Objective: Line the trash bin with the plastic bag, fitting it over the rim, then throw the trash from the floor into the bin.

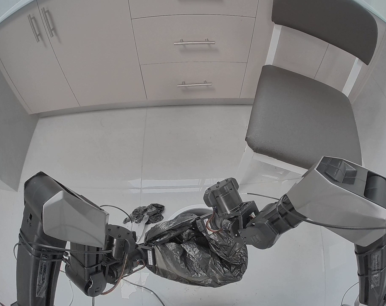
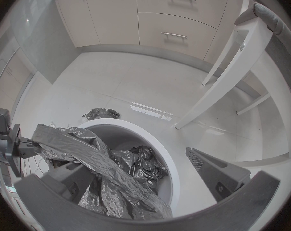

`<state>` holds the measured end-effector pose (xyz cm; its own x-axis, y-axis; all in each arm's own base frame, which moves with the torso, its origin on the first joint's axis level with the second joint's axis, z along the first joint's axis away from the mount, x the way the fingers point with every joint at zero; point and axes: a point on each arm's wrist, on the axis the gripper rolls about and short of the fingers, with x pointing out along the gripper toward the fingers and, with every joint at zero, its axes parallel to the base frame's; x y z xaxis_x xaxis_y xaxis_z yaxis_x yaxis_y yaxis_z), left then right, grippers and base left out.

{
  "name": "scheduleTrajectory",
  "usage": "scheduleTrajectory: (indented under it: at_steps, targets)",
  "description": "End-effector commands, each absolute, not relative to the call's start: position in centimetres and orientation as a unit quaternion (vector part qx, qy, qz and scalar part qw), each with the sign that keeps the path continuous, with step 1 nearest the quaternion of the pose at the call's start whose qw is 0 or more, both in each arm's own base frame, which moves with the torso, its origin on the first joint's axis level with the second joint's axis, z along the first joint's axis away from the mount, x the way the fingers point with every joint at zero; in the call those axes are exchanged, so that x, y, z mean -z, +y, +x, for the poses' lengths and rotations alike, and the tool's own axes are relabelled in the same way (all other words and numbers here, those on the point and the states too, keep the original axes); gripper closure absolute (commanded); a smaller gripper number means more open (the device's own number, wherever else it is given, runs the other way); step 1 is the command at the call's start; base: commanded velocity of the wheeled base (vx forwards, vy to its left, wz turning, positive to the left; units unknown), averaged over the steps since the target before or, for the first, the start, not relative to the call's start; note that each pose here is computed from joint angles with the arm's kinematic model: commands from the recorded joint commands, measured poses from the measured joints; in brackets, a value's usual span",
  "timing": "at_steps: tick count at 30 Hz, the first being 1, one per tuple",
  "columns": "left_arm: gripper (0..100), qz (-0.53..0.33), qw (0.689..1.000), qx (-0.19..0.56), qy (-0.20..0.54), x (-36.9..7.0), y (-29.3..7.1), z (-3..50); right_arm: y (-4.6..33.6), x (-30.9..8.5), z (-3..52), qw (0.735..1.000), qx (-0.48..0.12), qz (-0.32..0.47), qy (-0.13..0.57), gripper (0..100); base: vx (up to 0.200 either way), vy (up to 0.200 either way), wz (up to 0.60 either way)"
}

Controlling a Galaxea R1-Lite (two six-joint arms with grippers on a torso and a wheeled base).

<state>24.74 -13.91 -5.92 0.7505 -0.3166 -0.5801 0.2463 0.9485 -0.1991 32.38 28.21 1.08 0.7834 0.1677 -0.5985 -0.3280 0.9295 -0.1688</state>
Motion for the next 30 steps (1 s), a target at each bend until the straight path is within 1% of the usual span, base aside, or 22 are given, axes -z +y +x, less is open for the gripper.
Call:
scheduleTrajectory:
  at_steps: [1, 13, 19, 21, 27, 30]
  targets:
    - [0, -0.058, 0.936, 0.157, 0.309, 4.9, -14.1, 24.5, 28.1, -1.2, 32.5, 0.936, -0.131, -0.130, 0.301, 0, 0.000, 0.000, 0.00]
    - [0, -0.062, 0.938, 0.159, 0.303, 4.7, -14.1, 24.7, 28.0, -1.5, 32.6, 0.938, -0.129, -0.124, 0.297, 0, 0.000, 0.000, 0.00]
    - [0, -0.077, 0.947, 0.146, 0.274, 3.8, -13.8, 26.1, 28.1, -1.7, 32.6, 0.941, -0.124, -0.123, 0.291, 0, 0.000, 0.000, 0.00]
    - [0, -0.082, 0.954, 0.128, 0.258, 3.7, -13.6, 27.2, 28.1, -1.7, 32.7, 0.944, -0.126, -0.119, 0.281, 0, 0.000, 0.000, 0.00]
    - [0, -0.080, 0.955, 0.120, 0.261, 3.9, -13.7, 28.3, 28.1, -1.8, 32.7, 0.946, -0.126, -0.115, 0.277, 0, 0.000, 0.000, 0.00]
    - [0, -0.078, 0.959, 0.117, 0.247, 3.6, -14.0, 29.3, 28.1, -1.9, 32.8, 0.947, -0.125, -0.113, 0.275, 0, 0.000, 0.000, 0.00]
